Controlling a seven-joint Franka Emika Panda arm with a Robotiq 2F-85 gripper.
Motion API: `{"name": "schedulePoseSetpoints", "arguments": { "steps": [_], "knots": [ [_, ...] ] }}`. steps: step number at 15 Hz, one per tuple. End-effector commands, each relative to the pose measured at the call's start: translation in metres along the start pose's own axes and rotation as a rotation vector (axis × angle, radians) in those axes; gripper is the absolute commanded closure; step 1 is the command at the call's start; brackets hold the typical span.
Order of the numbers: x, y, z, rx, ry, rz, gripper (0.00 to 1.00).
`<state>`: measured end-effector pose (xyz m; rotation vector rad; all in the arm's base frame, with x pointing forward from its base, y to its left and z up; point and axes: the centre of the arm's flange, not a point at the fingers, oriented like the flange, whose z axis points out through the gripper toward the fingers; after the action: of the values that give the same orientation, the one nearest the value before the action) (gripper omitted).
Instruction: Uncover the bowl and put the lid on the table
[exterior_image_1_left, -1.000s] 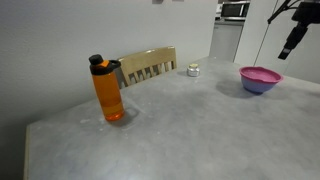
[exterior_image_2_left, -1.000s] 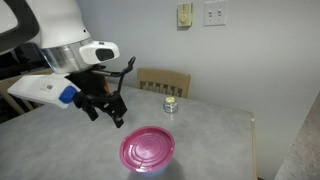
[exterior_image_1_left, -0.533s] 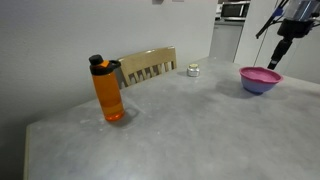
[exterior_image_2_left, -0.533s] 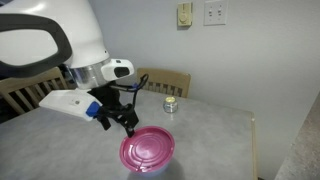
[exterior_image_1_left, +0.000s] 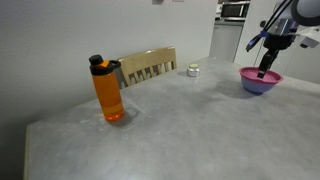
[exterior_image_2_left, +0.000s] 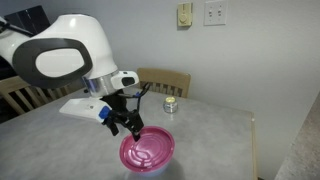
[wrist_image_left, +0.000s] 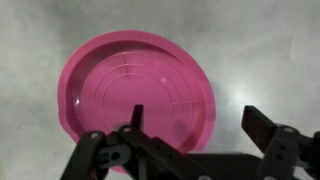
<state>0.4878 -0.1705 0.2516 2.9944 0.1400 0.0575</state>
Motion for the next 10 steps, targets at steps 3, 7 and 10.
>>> {"name": "schedulePoseSetpoints", "arguments": {
  "steps": [3,7,10],
  "knots": [
    [0.023,0.006,0.023,-0.010,-0.023,-0.019,0.15],
    [0.028,0.011,0.037,-0.007,-0.044,-0.016,0.24],
    [0.031,0.014,0.044,-0.011,-0.053,-0.015,0.27]
  ]
}}
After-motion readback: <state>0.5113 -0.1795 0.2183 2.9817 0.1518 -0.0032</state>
